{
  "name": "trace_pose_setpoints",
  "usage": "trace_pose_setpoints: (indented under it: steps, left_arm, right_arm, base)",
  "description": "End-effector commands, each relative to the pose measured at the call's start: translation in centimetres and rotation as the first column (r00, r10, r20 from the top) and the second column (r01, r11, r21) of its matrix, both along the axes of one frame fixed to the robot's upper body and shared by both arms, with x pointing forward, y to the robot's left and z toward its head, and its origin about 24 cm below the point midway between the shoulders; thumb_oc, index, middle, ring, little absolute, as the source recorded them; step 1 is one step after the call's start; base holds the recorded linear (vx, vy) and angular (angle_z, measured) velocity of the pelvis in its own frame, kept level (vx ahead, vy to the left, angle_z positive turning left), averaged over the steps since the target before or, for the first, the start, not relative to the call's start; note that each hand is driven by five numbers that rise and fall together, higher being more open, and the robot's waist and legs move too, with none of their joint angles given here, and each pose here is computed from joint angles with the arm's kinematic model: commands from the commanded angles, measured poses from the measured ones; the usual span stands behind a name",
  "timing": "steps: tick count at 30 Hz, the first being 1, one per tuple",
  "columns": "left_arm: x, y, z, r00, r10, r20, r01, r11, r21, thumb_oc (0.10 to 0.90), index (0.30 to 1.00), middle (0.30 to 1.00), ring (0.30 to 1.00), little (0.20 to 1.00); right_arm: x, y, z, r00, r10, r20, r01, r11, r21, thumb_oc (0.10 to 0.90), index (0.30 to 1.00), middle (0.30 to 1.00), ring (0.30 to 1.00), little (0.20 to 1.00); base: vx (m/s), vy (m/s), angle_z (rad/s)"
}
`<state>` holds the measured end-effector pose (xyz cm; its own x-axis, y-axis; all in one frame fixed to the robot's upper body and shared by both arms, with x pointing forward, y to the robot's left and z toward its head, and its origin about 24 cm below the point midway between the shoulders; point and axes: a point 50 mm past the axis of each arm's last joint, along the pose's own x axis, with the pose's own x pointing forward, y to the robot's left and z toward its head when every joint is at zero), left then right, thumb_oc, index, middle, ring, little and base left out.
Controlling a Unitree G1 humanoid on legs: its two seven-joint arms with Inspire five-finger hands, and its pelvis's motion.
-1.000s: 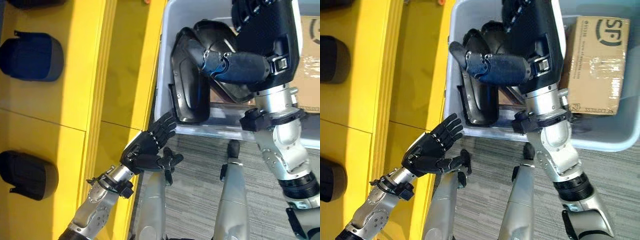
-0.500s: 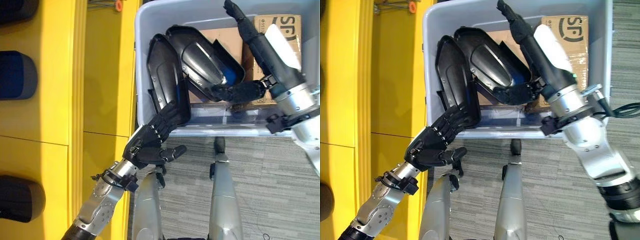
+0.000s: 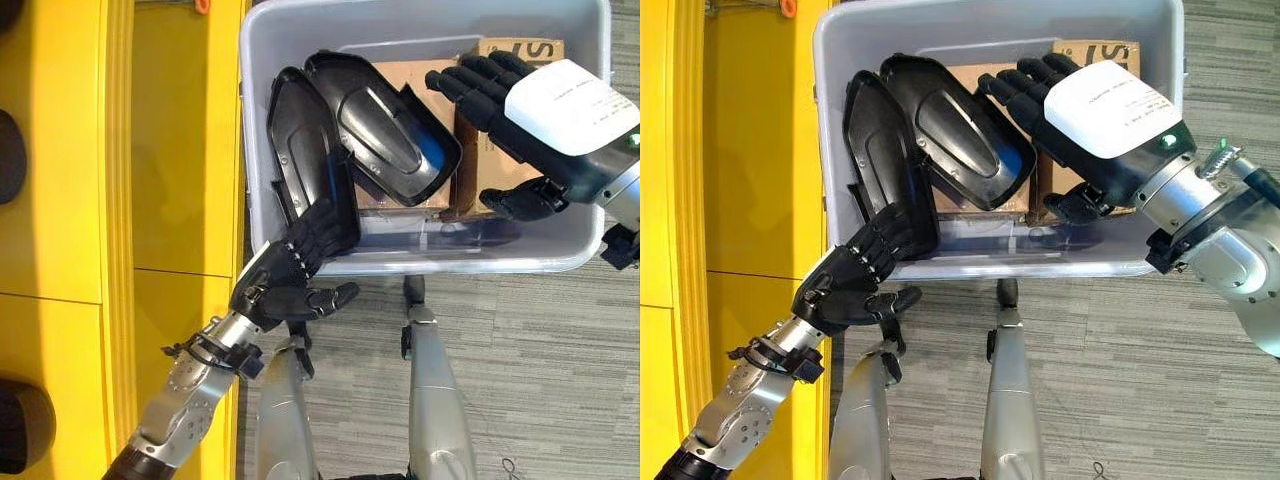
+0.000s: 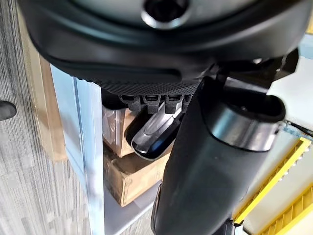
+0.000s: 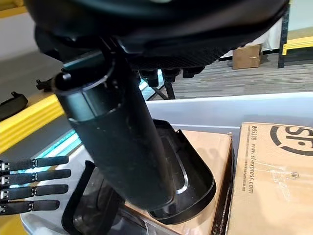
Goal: Move parts from the plastic box to the shelf.
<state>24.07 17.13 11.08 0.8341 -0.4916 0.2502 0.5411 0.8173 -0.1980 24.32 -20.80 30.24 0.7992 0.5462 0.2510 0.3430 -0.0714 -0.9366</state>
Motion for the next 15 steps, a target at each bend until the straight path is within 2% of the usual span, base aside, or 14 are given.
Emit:
trace_pose_setpoints:
  steps: [1, 4, 15]
  left_arm:
    - [-1.4, 0.4, 2.9, 0.990, -0.052, 0.130, 0.056, 0.998, -0.025, 0.900, 1.000, 1.000, 1.000, 1.000]
    - [-1.3, 0.3, 3.1, 0.989, -0.059, 0.132, 0.063, 0.998, -0.029, 0.900, 1.000, 1.000, 1.000, 1.000]
    - [-0.8, -0.1, 3.5, 0.987, -0.065, 0.149, 0.071, 0.997, -0.035, 0.900, 1.000, 1.000, 1.000, 1.000]
  right_arm:
    - [-2.8, 3.1, 3.9, 0.941, 0.200, 0.274, -0.192, 0.980, -0.056, 0.900, 1.000, 1.000, 1.000, 1.000]
    - [-2.4, 3.5, 3.5, 0.935, 0.223, 0.276, -0.214, 0.975, -0.062, 0.900, 1.000, 1.000, 1.000, 1.000]
    - [-0.5, 3.9, 2.4, 0.939, 0.208, 0.272, -0.234, 0.970, 0.063, 0.900, 1.000, 1.000, 1.000, 1.000]
  base:
    - [0.05, -0.009, 0.02]
    - [-0.02, 0.003, 0.01]
    - [0.00, 0.000, 0.00]
